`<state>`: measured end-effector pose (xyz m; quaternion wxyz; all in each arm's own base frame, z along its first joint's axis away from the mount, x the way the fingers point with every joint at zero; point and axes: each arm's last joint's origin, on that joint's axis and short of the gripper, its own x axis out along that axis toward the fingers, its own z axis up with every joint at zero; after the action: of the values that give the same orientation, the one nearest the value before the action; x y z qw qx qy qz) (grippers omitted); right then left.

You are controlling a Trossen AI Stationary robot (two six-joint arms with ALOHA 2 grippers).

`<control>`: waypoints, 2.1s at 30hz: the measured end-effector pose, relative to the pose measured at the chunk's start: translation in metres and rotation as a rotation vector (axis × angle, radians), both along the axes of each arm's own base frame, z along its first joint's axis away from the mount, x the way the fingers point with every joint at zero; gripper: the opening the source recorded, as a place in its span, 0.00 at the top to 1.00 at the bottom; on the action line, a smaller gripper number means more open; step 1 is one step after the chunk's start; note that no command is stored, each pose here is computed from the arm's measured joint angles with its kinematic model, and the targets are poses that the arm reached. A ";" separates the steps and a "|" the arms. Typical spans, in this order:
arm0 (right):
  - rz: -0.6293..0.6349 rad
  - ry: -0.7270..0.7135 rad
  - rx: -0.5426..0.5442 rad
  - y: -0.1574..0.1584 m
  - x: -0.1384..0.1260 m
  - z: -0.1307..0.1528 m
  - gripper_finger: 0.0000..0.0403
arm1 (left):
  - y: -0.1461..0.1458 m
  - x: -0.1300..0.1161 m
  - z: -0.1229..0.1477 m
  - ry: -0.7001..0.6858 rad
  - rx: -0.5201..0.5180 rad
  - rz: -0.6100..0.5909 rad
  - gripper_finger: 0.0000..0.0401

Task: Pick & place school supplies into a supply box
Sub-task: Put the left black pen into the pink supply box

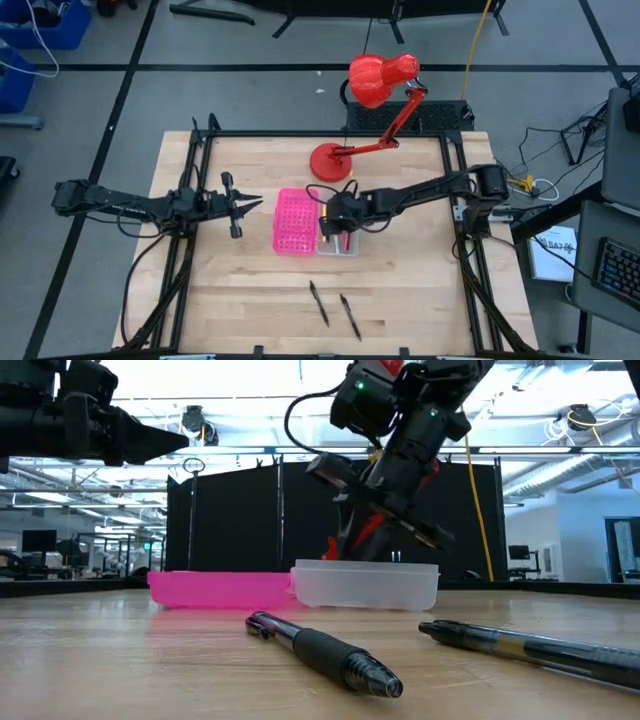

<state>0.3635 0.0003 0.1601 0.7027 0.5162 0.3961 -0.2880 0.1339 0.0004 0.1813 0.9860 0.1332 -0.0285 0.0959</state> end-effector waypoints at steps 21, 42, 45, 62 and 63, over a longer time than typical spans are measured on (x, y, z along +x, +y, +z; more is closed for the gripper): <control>0.409 -0.493 -0.741 0.075 -0.120 0.089 0.90 | 0.000 0.000 -0.002 0.020 -0.028 0.006 0.87; 0.502 -0.787 -1.125 0.047 -0.216 0.027 1.00 | 0.000 0.000 -0.007 0.082 0.060 0.012 0.87; 0.489 -0.802 -1.147 0.043 -0.222 0.029 1.00 | 0.000 0.000 -0.007 0.083 0.067 0.012 0.87; 0.660 -0.898 -1.317 0.044 -0.231 0.040 1.00 | -0.001 0.001 -0.007 0.086 0.063 -0.015 0.87; 0.654 -0.909 -1.330 0.043 -0.232 0.042 1.00 | -0.001 0.001 -0.008 0.097 0.072 -0.015 0.87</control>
<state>0.1315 0.0432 0.2019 0.9960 -0.0765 -0.0449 -0.0093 0.1344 -0.0002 0.1732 0.9815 0.1727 0.0148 0.0807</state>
